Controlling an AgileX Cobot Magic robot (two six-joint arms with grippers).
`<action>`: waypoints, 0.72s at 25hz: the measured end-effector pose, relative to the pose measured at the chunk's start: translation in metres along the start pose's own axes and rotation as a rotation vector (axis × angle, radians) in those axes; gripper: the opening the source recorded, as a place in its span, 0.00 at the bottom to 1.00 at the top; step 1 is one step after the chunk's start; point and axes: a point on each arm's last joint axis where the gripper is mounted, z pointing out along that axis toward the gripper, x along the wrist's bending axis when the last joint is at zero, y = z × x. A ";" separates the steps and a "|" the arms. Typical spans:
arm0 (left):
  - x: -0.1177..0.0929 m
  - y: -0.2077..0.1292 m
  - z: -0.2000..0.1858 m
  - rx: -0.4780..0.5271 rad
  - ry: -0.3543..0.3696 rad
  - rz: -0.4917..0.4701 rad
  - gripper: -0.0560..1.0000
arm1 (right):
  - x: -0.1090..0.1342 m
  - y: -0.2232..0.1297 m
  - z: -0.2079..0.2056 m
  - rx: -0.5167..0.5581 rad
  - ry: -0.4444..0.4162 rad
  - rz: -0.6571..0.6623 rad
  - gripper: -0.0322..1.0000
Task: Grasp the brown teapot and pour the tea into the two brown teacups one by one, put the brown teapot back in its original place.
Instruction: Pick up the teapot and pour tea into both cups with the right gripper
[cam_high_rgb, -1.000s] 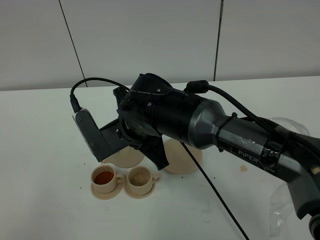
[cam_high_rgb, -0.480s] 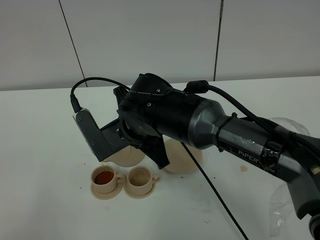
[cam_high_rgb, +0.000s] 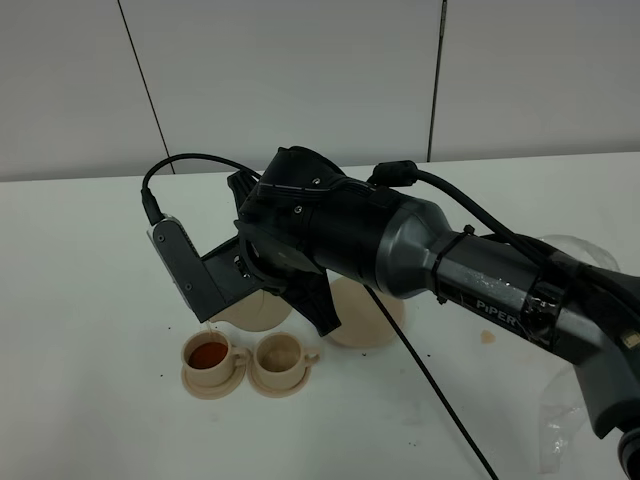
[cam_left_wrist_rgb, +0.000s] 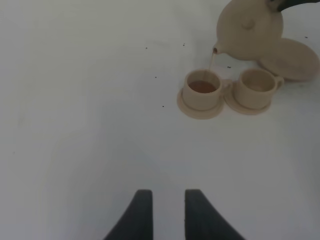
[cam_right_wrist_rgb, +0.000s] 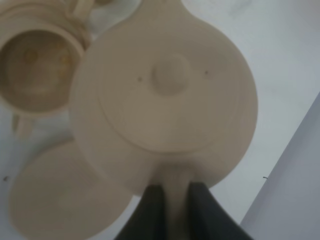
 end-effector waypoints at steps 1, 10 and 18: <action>0.000 0.000 0.000 0.000 0.000 0.000 0.27 | 0.000 0.000 0.000 0.000 0.000 0.001 0.13; 0.000 0.000 0.000 0.000 0.000 0.000 0.27 | 0.000 0.000 0.000 0.000 0.000 0.001 0.13; 0.000 0.000 0.000 0.000 0.000 0.000 0.27 | 0.000 0.000 0.000 0.000 0.000 0.001 0.13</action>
